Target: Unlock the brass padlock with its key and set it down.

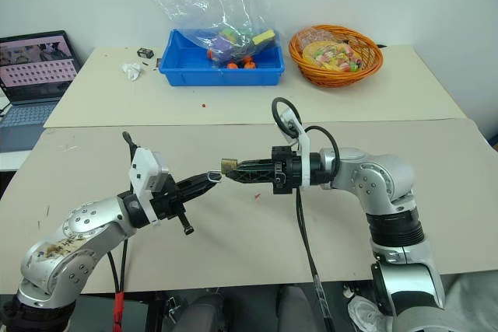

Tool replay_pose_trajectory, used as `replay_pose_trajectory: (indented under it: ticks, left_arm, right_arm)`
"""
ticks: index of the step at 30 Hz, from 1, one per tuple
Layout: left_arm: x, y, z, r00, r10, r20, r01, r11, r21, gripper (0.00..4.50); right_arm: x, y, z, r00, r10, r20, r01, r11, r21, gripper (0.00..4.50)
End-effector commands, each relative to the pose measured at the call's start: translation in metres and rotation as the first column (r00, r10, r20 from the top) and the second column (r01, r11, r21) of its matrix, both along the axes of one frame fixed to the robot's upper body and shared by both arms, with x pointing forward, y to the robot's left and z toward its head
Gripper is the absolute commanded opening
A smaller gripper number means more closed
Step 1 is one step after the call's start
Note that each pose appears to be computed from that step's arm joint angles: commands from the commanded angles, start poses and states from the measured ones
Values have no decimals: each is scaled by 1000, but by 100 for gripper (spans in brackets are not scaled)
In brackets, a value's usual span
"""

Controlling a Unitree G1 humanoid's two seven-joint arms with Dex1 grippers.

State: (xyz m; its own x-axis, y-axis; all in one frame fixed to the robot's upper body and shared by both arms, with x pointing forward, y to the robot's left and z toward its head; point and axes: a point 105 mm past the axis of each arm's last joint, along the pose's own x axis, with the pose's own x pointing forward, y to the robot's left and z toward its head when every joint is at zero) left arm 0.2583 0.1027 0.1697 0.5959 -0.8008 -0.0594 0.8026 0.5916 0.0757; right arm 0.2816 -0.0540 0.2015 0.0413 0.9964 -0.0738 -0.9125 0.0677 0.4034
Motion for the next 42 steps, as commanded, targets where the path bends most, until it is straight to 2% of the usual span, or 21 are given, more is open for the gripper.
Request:
replay_pose_trajectory:
  ticks: [1,4,7,11,17,24,26,29,30,33,35,37,42]
  left_arm:
    - [-1,4,2,999,7,47,-8,999,34,1]
    - [-4,12,-1,992,-2,130,-16,990,140,1]
    - [-12,14,-1,970,-66,233,6,968,249,1]
    - [-21,10,0,943,-156,293,60,949,311,1]
    - [-24,-2,10,915,-216,341,108,945,308,1]
    - [-24,-1,8,909,-238,343,121,936,329,1]
    - [-25,-2,9,908,-244,342,129,936,327,0]
    - [-25,-1,7,913,-239,331,129,938,322,0]
    - [-24,-1,6,915,-237,326,130,939,317,0]
    - [-22,-1,3,925,-229,304,134,943,303,0]
    - [-23,-2,2,928,-231,294,142,945,296,0]
    - [-23,-2,-1,931,-234,281,145,941,305,0]
    - [-23,-1,-6,941,-226,251,146,942,303,0]
  right_arm:
    - [2,-9,15,1000,-6,-14,7,1000,20,0]
    - [12,-27,-2,987,-64,-145,55,996,-69,0]
    - [20,-45,-31,950,-158,-270,106,975,-195,0]
    - [21,-58,-61,883,-229,-409,104,947,-305,0]
    - [22,-62,-87,820,-303,-486,96,909,-405,0]
    - [30,-62,-91,805,-334,-491,114,898,-424,0]
    - [33,-64,-93,798,-353,-488,134,894,-428,102]
    - [36,-64,-92,800,-360,-480,147,893,-425,195]
    - [38,-66,-93,807,-368,-461,158,888,-433,213]
    - [42,-74,-93,821,-394,-413,193,872,-449,332]
    - [44,-83,-93,824,-424,-375,227,855,-467,332]
    - [48,-101,-93,839,-466,-281,285,816,-503,332]
    - [38,-143,-88,879,-474,-52,362,734,-575,332]
